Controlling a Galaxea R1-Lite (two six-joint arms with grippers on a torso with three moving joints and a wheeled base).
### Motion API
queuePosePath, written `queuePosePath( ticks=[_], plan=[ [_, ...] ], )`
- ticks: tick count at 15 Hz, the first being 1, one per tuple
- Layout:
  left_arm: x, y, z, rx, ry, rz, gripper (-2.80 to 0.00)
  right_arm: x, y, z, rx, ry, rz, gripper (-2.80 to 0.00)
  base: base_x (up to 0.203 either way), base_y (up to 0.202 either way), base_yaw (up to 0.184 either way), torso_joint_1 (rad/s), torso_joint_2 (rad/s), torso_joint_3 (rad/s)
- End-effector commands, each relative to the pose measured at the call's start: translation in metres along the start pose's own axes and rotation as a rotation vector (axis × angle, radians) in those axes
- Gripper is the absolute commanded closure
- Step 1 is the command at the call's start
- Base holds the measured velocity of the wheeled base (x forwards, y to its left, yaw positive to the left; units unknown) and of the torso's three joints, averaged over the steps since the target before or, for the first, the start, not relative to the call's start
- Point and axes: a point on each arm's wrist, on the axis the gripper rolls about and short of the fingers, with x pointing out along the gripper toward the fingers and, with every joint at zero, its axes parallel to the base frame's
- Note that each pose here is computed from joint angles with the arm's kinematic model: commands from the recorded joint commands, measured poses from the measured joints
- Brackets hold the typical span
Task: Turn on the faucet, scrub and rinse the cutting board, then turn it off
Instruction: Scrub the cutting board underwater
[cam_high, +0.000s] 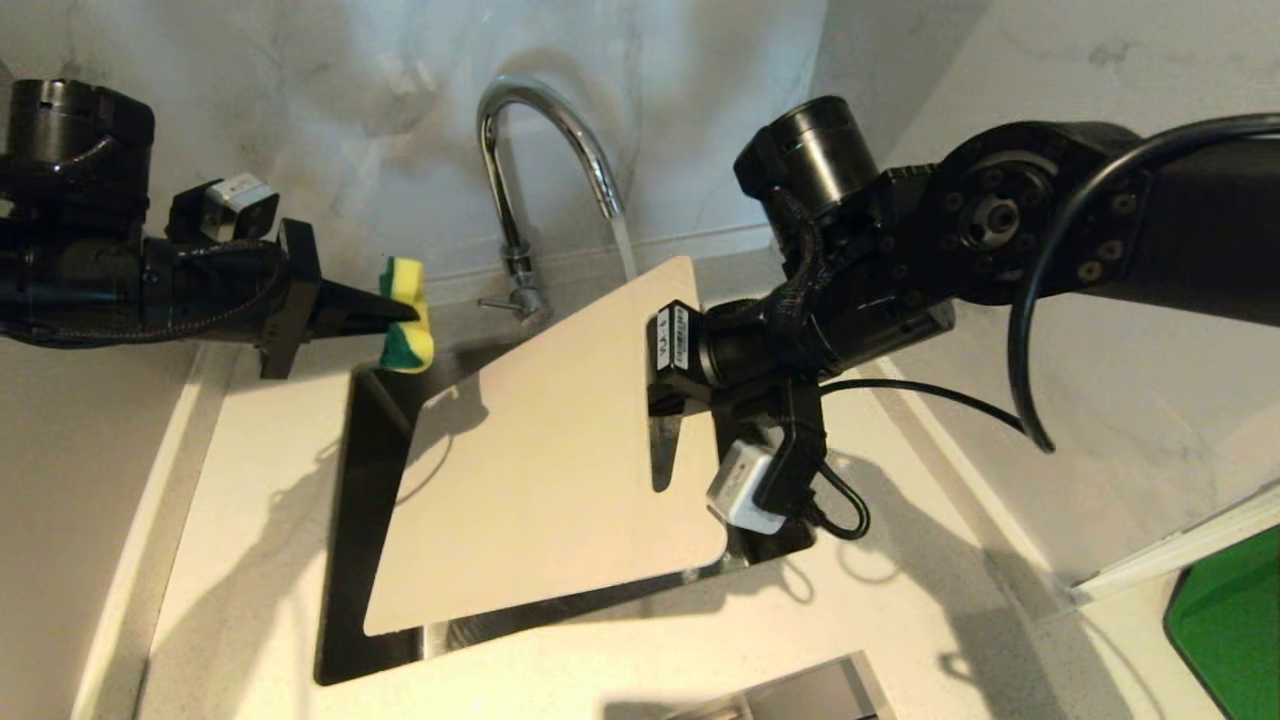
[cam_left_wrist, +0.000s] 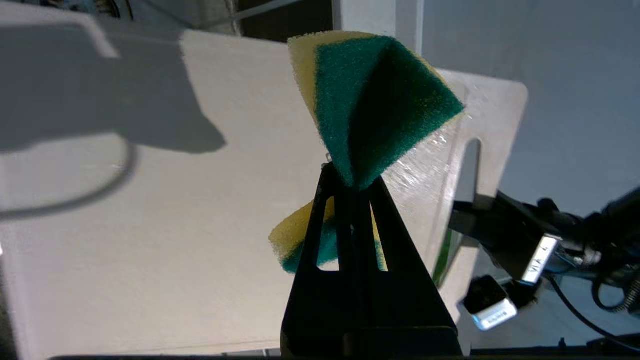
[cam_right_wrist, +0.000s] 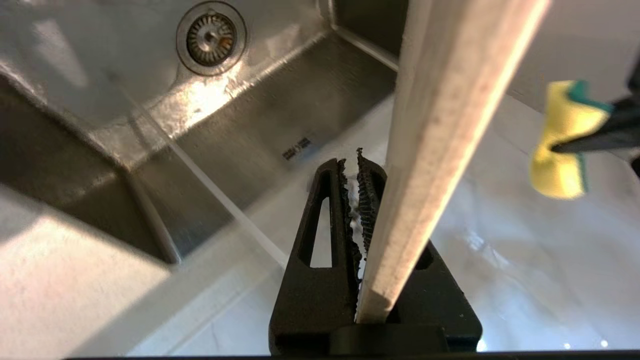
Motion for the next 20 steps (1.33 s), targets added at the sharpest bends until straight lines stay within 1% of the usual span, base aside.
queuePosePath(
  ticks=[1, 3, 5, 8, 10, 12, 15, 20],
  plan=[
    [0.006, 0.004, 0.0, -0.015, 0.015, 0.007, 0.0, 0.024, 0.007, -0.004, -0.01, -0.03, 0.016, 0.0, 0.0, 0.0, 0.0, 0.0, 0.0, 0.0],
    [0.007, 0.005, 0.0, -0.015, 0.016, 0.008, 0.0, 0.03, 0.012, -0.014, -0.012, -0.006, 0.018, 0.0, 0.0, 0.0, 0.0, 0.0, 0.0, 0.0],
    [0.01, 0.008, 0.0, -0.021, 0.022, 0.013, 0.0, 0.037, 0.029, -0.027, -0.009, 0.011, 0.042, 0.0, 0.0, 0.0, 0.0, 0.0, 0.0, 0.0],
    [0.012, 0.009, 0.0, -0.024, 0.025, 0.015, 0.0, 0.041, 0.047, -0.035, 0.014, 0.023, 0.067, 0.0, 0.0, 0.0, 0.0, 0.0, 0.0, 0.0],
    [0.015, 0.011, 0.001, -0.027, 0.029, 0.019, 0.0, 0.043, 0.055, -0.038, 0.014, 0.027, 0.076, 0.0, 0.0, 0.0, 0.0, 0.0, 0.0, 0.0],
    [0.017, 0.013, 0.0, -0.031, 0.033, 0.022, 0.0, 0.045, 0.059, -0.041, 0.007, 0.038, 0.068, 0.0, 0.0, 0.0, 0.0, 0.0, 0.0, 0.0],
    [0.016, 0.012, 0.0, -0.031, 0.032, 0.021, 0.0, 0.041, 0.066, -0.05, 0.003, 0.085, 0.058, 0.0, 0.0, 0.0, 0.0, 0.0, 0.0, 0.0],
    [0.019, 0.011, -0.003, -0.03, 0.047, 0.018, 0.0, 0.036, 0.071, -0.054, 0.008, 0.102, 0.06, 0.0, 0.0, 0.0, 0.0, 0.0, 0.0, 0.0]
  ],
)
